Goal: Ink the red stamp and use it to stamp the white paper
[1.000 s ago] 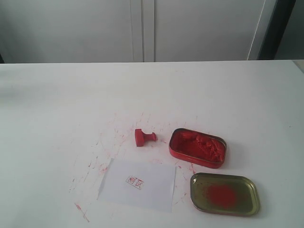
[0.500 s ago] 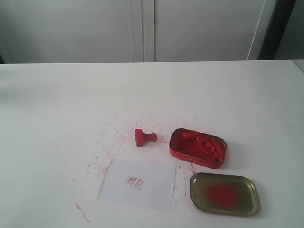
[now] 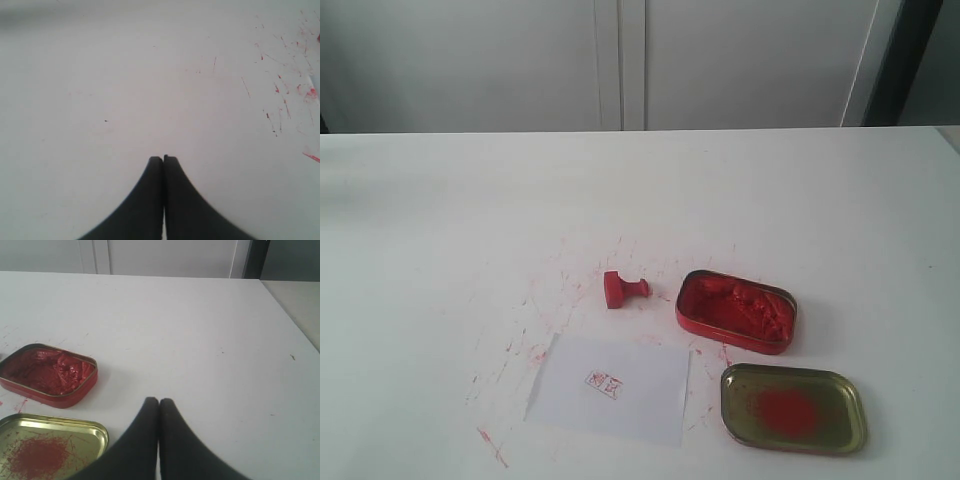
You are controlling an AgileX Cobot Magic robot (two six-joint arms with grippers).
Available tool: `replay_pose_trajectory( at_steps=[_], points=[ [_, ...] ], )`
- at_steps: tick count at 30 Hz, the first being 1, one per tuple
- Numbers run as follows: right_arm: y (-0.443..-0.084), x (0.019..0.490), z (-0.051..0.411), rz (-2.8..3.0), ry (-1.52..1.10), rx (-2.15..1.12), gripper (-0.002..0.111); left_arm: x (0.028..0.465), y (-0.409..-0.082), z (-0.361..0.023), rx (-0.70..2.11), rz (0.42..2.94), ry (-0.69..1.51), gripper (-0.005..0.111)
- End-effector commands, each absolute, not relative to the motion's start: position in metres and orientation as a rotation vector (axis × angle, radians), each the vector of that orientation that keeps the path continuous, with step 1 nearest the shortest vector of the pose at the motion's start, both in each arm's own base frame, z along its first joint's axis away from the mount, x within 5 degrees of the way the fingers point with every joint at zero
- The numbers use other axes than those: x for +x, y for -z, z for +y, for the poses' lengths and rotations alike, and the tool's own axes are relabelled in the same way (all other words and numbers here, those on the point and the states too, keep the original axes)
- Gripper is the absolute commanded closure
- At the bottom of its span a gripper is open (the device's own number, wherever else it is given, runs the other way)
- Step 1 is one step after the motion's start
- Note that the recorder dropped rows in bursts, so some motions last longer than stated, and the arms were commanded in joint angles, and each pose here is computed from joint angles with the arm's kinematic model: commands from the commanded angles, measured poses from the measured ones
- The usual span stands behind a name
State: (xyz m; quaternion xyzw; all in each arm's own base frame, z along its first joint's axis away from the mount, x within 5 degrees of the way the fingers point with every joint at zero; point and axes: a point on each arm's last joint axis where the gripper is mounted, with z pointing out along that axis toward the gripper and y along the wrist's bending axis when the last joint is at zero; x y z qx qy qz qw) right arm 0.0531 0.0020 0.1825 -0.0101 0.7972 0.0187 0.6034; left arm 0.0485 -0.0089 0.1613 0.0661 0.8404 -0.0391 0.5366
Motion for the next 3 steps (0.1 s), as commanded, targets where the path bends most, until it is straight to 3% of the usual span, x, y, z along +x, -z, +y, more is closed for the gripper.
replay_pose_trajectory(
  at_steps=[1, 3],
  points=[
    [-0.1816, 0.0533, 0.0018, 1.834, -0.038, -0.024, 0.108, 0.0483, -0.1604, -0.0092, 0.15, 2.0, 0.1, 0.107],
    [-0.1816, 0.0533, 0.0018, 1.834, -0.038, -0.024, 0.108, 0.0483, -0.1604, -0.0092, 0.15, 2.0, 0.1, 0.107]
  ],
)
